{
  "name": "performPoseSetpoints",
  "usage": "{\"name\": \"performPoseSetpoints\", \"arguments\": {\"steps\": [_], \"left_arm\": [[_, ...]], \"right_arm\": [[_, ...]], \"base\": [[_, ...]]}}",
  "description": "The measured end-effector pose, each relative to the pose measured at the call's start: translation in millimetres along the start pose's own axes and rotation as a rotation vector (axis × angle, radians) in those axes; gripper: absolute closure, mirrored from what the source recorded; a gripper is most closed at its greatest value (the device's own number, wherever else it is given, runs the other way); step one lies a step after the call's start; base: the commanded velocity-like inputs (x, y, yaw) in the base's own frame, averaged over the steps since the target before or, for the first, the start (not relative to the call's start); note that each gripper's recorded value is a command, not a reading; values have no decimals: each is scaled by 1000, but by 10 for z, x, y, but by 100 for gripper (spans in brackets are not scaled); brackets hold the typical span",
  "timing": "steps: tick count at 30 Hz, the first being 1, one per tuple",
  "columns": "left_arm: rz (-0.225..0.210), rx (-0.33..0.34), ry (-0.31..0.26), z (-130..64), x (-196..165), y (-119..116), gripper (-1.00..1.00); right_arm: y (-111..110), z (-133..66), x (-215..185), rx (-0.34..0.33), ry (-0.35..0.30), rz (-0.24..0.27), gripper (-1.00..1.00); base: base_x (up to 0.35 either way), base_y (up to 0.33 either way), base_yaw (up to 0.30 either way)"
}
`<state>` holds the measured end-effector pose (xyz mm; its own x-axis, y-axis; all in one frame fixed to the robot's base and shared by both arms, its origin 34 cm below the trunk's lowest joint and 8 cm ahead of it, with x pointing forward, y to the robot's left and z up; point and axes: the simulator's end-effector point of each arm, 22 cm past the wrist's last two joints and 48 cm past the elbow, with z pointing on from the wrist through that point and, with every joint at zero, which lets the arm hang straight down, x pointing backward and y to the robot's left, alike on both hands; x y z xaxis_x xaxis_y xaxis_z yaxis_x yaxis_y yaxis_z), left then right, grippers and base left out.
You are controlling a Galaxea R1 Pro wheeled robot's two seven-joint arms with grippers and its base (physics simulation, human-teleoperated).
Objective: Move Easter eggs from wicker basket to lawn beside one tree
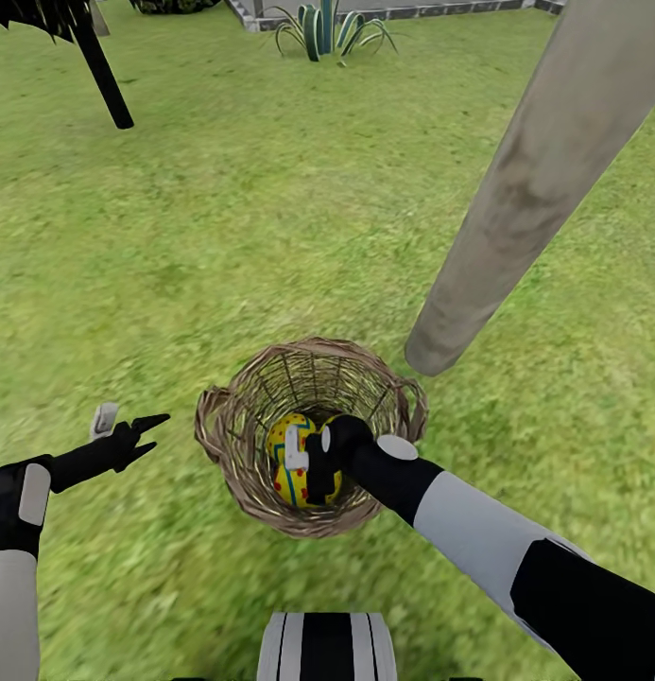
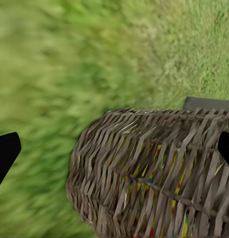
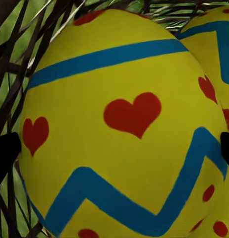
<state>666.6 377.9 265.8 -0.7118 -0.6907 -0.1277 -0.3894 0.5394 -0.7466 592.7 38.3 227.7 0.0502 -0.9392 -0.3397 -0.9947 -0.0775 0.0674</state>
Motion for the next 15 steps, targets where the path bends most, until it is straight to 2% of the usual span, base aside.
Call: {"name": "performPoseSetpoints", "arguments": {"steps": [4,15], "left_arm": [[-6,-9,7,32,31,68,-100],[-2,-4,2,6,4,26,-100]], "right_arm": [[8,27,-51,-4,-16,-5,100],[7,12,-26,-2,-8,-3,100]], "base": [[0,0,0],[0,0,0]]}}
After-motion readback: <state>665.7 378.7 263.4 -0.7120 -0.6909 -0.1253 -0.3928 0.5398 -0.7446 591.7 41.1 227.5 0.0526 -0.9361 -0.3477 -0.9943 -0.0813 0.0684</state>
